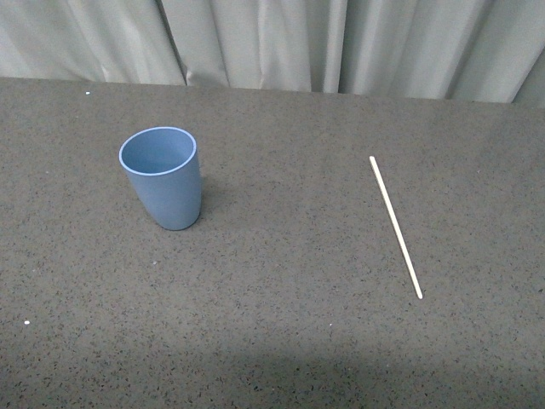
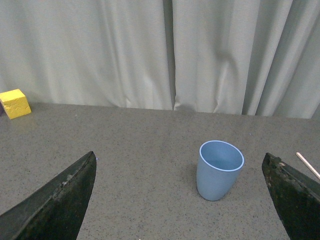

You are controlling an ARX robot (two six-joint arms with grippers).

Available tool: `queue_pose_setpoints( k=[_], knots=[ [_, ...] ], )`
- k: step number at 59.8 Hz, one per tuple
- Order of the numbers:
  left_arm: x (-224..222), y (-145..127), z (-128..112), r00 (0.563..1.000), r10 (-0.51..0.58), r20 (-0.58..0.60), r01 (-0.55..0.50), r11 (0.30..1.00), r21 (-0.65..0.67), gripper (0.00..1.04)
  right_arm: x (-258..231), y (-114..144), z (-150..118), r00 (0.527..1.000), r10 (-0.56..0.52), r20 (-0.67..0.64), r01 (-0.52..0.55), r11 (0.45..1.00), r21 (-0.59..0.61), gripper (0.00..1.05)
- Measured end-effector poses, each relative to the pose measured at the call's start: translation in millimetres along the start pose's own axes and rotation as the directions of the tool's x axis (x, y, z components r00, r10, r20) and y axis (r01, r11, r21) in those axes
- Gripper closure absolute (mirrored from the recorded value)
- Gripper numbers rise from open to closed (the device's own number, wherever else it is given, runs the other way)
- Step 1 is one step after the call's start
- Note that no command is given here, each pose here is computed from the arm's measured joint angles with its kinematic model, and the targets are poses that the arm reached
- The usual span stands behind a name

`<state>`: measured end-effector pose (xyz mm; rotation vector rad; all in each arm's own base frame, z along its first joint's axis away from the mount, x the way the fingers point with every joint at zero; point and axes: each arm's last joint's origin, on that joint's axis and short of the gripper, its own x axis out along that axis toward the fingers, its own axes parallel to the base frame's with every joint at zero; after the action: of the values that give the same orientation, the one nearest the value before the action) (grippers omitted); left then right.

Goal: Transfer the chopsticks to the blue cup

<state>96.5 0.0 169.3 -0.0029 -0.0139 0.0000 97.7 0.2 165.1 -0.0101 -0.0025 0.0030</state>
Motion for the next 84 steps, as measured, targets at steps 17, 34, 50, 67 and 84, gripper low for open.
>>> queue_pose_setpoints(
  k=[17,34,50,67,84],
  knots=[
    [0.0,0.0,0.0,1.0,0.001,0.0,-0.001,1.0,0.0,0.07,3.3,0.5,3.0,0.987,-0.157,0.017,0.158,0.98,-0.118,0.09],
    [0.0,0.0,0.0,1.0,0.0,0.0,0.0,1.0,0.0,0.07,78.5,-2.1,22.6,0.949,0.107,-0.298,-0.119,0.993,-0.021,0.09],
    [0.0,0.0,0.0,1.0,0.0,0.0,0.0,1.0,0.0,0.07,190.3,13.9,23.0,0.776,0.22,-0.591,-0.186,0.975,0.119,0.09],
    [0.0,0.0,0.0,1.0,0.0,0.0,0.0,1.0,0.0,0.07,278.2,47.3,-23.9,0.546,0.237,-0.804,-0.18,0.97,0.163,0.09],
    [0.0,0.0,0.0,1.0,0.0,0.0,0.0,1.0,0.0,0.07,319.8,75.4,-67.5,0.413,0.22,-0.884,-0.21,0.967,0.143,0.09]
  ],
)
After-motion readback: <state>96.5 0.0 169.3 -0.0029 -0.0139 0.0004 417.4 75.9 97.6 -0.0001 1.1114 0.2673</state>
